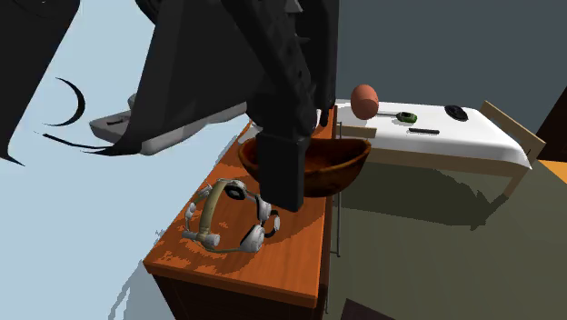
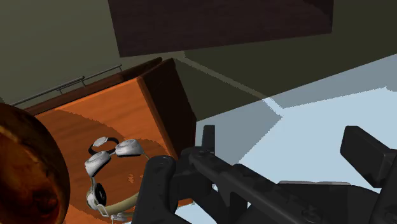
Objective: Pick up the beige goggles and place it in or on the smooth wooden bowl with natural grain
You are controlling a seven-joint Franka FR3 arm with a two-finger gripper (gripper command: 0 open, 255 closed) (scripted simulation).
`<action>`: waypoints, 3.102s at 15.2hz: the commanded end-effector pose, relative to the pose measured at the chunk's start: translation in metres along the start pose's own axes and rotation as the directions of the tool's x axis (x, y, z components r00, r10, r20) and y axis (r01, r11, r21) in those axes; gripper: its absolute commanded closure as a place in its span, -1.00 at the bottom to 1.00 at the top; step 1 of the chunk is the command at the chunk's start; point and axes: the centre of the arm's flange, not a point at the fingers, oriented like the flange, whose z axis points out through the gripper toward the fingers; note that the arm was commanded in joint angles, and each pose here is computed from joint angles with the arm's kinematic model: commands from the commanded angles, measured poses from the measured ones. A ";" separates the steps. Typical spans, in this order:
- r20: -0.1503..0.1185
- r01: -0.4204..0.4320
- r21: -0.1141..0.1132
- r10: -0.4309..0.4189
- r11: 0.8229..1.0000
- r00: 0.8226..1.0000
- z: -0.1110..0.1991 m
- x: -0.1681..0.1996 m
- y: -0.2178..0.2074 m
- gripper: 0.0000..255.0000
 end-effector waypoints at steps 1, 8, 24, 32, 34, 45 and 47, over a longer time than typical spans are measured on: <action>0.000 0.000 0.000 0.000 1.000 1.000 0.000 0.000 0.000 -1.00; 0.004 0.021 -0.053 -0.020 0.998 1.000 0.062 0.058 0.030 -1.00; 0.018 0.068 -0.174 -0.066 0.982 0.998 0.197 0.192 0.106 -1.00; 0.025 0.085 -0.219 -0.082 0.972 0.996 0.255 0.242 0.139 -1.00; 0.025 0.085 -0.219 -0.082 0.972 0.996 0.265 0.242 0.142 -1.00; 0.025 0.085 -0.218 -0.082 0.972 0.996 0.284 0.242 0.146 -1.00; 0.025 0.085 -0.218 -0.082 0.972 0.996 0.284 0.242 0.146 1.00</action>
